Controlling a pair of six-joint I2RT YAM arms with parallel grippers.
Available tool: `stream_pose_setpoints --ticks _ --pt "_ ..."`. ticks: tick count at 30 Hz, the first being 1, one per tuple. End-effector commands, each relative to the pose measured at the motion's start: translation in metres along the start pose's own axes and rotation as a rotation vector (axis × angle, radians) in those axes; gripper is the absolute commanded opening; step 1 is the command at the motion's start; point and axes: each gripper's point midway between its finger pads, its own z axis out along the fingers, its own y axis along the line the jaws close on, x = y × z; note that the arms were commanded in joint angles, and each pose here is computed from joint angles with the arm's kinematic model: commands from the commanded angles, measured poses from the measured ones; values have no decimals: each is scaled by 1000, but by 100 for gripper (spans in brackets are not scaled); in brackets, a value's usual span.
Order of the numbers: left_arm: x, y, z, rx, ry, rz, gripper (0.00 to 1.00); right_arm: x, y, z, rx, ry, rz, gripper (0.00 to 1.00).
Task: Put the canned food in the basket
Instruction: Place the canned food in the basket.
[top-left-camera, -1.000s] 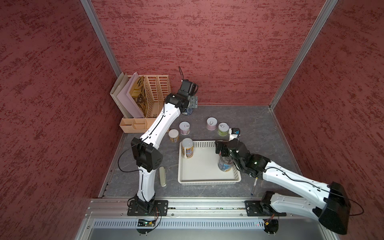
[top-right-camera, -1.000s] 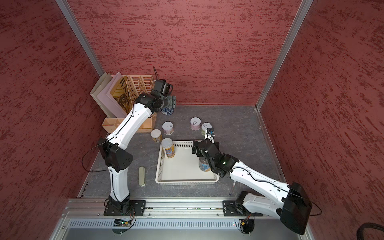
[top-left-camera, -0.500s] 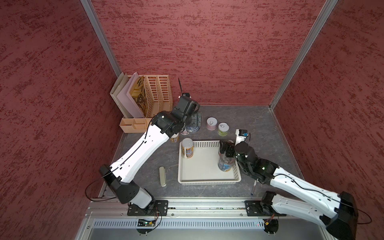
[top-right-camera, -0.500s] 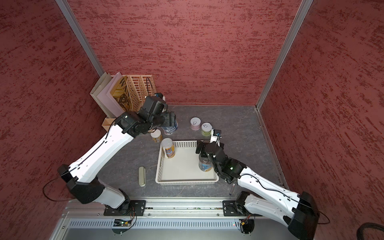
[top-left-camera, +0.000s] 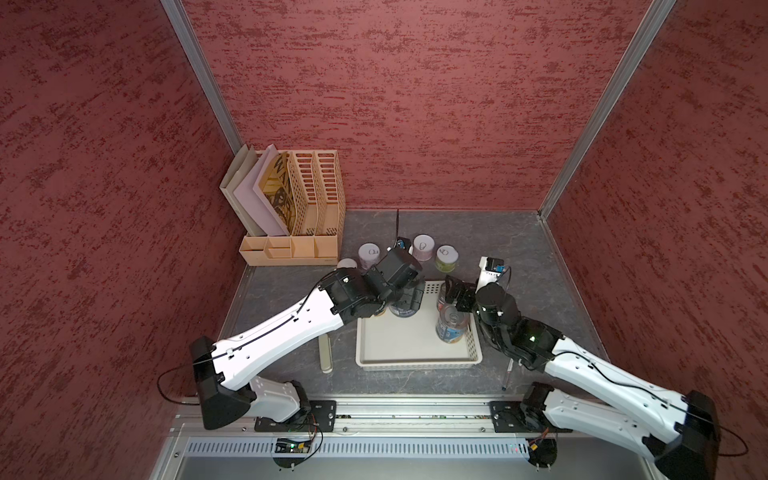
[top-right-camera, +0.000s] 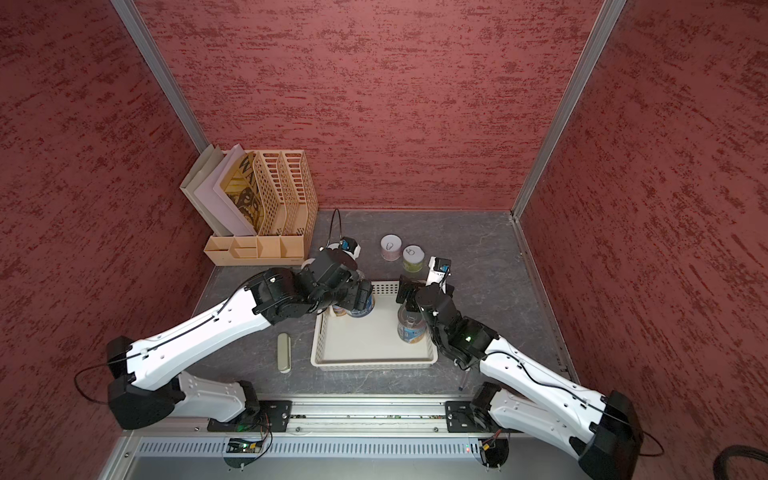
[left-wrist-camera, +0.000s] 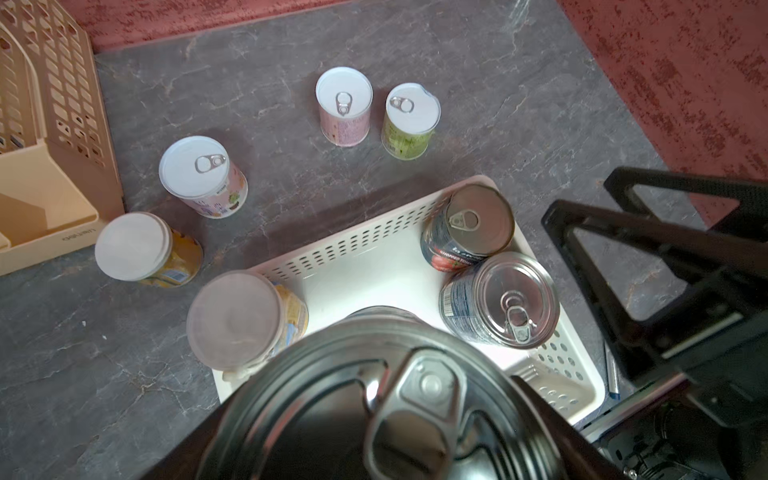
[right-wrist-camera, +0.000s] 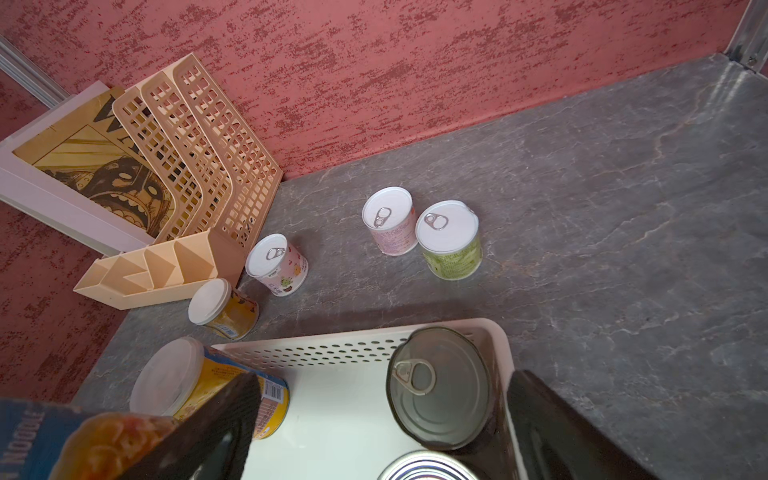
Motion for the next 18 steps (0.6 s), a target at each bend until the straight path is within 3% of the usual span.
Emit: stream_pose_setpoints --ticks 1,18 --pt "-34 -4 -19 67 -183 -90 44 -5 -9 -1 24 -31 34 98" --pt "45 41 46 9 -69 -132 44 -5 -16 0 36 -36 54 98"
